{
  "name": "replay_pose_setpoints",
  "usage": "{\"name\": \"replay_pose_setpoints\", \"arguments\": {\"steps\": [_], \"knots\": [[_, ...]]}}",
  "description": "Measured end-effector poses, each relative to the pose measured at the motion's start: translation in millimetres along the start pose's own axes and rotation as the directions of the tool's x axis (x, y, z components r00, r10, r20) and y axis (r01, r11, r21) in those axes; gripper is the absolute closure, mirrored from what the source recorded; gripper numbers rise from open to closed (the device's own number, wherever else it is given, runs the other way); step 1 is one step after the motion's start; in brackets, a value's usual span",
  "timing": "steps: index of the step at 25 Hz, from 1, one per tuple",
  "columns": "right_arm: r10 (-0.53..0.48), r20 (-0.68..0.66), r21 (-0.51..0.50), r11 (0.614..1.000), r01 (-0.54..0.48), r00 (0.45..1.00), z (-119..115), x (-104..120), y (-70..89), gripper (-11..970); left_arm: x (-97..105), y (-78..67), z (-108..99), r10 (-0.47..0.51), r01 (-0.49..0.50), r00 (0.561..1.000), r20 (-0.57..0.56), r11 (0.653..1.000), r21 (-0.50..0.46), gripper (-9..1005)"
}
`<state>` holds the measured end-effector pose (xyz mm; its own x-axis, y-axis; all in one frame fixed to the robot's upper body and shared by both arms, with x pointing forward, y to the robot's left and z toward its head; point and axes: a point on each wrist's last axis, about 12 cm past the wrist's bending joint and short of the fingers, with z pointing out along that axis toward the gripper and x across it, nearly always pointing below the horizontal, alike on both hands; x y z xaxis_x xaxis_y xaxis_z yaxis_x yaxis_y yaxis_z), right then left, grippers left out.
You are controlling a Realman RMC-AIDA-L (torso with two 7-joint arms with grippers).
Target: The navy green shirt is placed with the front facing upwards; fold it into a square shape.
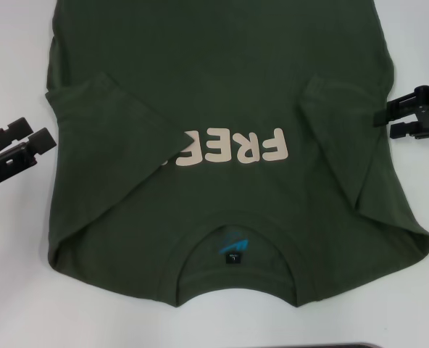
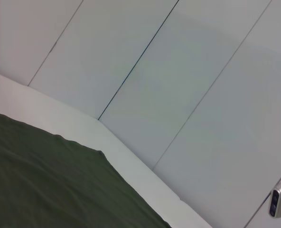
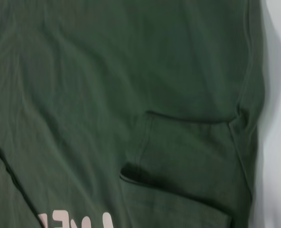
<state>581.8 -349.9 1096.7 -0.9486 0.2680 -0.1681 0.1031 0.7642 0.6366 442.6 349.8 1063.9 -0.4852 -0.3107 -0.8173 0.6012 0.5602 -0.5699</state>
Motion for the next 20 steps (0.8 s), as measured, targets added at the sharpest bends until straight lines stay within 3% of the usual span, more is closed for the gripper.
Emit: {"name": "replay_pose_setpoints", "arguments": {"steps": [20], "knots": [[0.007, 0.013, 0.003, 1.0, -0.008, 1.0, 17, 2, 3.2, 483, 1, -0.1, 0, 0.001, -0.001, 1.0, 0.001, 1.0, -0.003, 77]]}}
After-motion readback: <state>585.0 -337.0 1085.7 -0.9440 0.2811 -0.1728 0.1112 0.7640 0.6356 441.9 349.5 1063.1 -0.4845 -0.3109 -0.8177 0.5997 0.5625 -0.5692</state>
